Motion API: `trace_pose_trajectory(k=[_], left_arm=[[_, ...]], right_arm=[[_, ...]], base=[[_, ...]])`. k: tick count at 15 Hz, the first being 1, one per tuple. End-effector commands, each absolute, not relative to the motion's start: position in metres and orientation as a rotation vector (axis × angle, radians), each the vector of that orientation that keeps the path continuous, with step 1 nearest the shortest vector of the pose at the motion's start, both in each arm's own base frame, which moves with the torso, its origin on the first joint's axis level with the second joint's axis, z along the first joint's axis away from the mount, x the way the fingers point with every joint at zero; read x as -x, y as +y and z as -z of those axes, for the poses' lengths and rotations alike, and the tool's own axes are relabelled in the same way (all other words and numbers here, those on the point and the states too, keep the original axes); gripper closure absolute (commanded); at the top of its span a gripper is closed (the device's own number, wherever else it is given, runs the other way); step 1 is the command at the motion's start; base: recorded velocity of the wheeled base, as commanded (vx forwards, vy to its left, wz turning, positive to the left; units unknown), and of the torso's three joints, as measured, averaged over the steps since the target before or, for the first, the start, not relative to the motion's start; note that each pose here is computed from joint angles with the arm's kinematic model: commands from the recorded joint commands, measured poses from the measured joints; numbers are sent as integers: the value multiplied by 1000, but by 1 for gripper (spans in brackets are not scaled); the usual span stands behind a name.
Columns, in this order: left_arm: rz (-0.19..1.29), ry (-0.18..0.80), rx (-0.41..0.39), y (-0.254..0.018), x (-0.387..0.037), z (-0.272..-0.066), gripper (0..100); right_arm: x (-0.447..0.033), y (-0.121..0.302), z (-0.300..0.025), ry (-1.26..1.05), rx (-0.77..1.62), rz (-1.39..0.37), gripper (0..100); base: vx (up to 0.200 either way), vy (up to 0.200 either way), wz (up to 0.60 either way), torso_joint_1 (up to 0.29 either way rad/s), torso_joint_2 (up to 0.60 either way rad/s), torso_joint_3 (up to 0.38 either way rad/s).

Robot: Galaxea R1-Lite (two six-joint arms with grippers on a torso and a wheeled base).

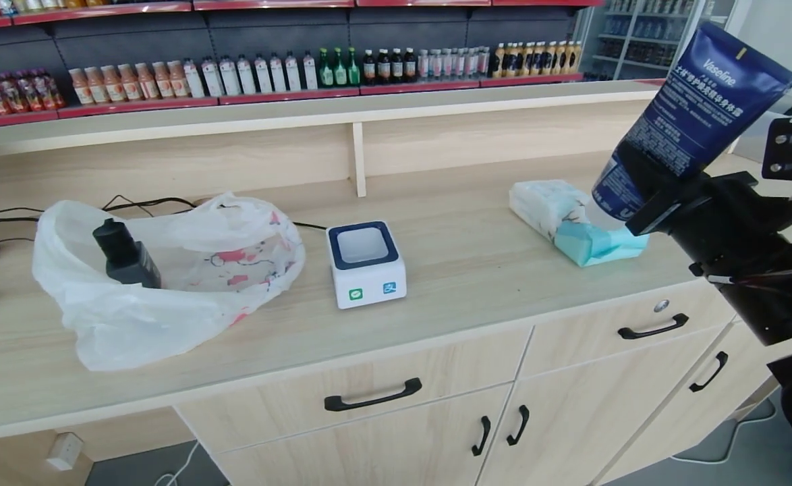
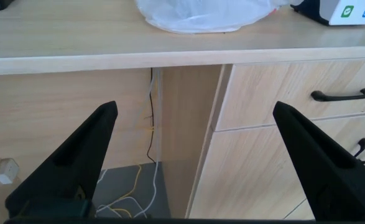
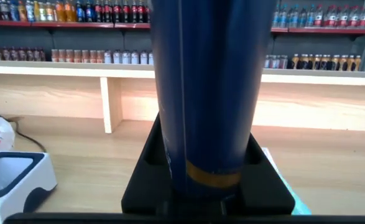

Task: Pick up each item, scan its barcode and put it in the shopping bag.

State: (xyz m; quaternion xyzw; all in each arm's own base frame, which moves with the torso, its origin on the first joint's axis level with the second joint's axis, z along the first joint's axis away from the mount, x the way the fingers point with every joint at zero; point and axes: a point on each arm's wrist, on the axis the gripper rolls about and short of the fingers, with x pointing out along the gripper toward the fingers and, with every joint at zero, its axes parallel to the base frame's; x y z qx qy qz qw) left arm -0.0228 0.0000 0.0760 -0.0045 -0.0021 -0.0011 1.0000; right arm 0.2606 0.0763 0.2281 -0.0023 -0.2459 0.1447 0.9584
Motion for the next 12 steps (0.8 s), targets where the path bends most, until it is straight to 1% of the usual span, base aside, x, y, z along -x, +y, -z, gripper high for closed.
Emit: trace_pose_trajectory(k=[1, 2, 10, 12], left_arm=[[2, -6, 9, 0, 23, -76, 0], [3, -6, 9, 0, 23, -76, 0], [2, -6, 9, 0, 23, -76, 0], [2, -6, 8, 0, 23, -76, 0]], right_arm=[[-260, 77, -229, -502, 4, -296, 100], [-259, 77, -228, -499, 3, -298, 100], [-249, 94, -234, -519, -19, -364, 100], [-249, 93, -234, -523, -17, -365, 100]], base=[[0, 200, 0, -2, 2, 2], [0, 200, 0, 2, 2, 7], [0, 0, 600, 2, 3, 2], [0, 0, 0, 0, 0, 0]])
